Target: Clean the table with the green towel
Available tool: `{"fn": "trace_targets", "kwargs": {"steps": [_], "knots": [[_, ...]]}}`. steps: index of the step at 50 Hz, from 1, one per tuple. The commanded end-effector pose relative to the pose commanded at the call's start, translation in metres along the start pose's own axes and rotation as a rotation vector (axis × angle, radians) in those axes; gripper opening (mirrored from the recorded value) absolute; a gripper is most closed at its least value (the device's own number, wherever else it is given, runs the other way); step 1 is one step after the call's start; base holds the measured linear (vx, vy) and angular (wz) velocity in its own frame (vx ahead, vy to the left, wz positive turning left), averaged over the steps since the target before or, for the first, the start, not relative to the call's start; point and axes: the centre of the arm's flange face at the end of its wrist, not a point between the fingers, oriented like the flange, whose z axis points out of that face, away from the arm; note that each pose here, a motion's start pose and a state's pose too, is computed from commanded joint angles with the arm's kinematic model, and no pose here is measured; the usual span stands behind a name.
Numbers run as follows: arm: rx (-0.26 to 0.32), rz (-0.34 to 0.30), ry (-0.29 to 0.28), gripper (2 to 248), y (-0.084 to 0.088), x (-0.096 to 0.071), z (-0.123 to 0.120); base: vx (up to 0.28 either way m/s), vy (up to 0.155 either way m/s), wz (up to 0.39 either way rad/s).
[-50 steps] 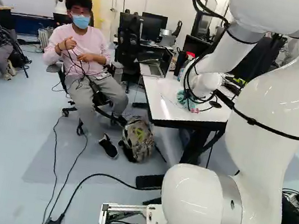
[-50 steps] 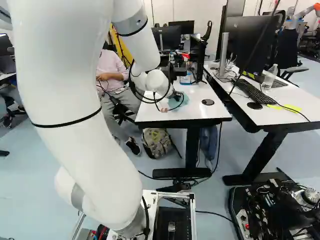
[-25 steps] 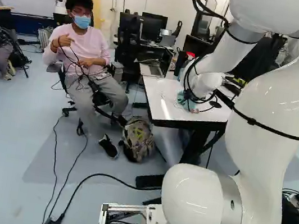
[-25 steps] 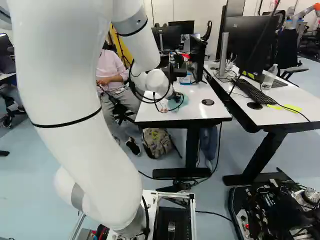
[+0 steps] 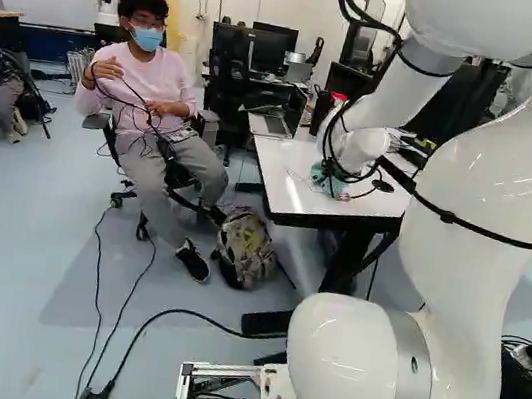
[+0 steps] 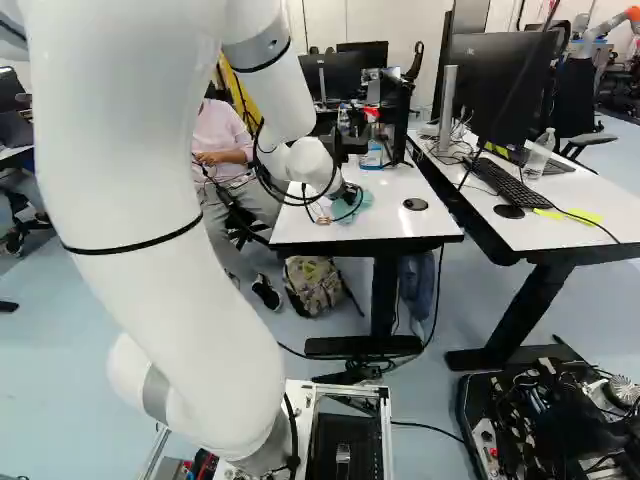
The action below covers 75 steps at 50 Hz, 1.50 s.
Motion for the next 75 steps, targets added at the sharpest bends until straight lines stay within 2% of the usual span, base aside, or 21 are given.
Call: {"fn": "trace_targets", "kwargs": {"steps": [51,75], "knots": [[0.122,-0.120,0.017,42,-0.090,0.023,0.026,0.000,0.000,0.000],[0.174,-0.172,0.017,42,-0.128,0.018,0.020,0.000,0.000,0.000]]}}
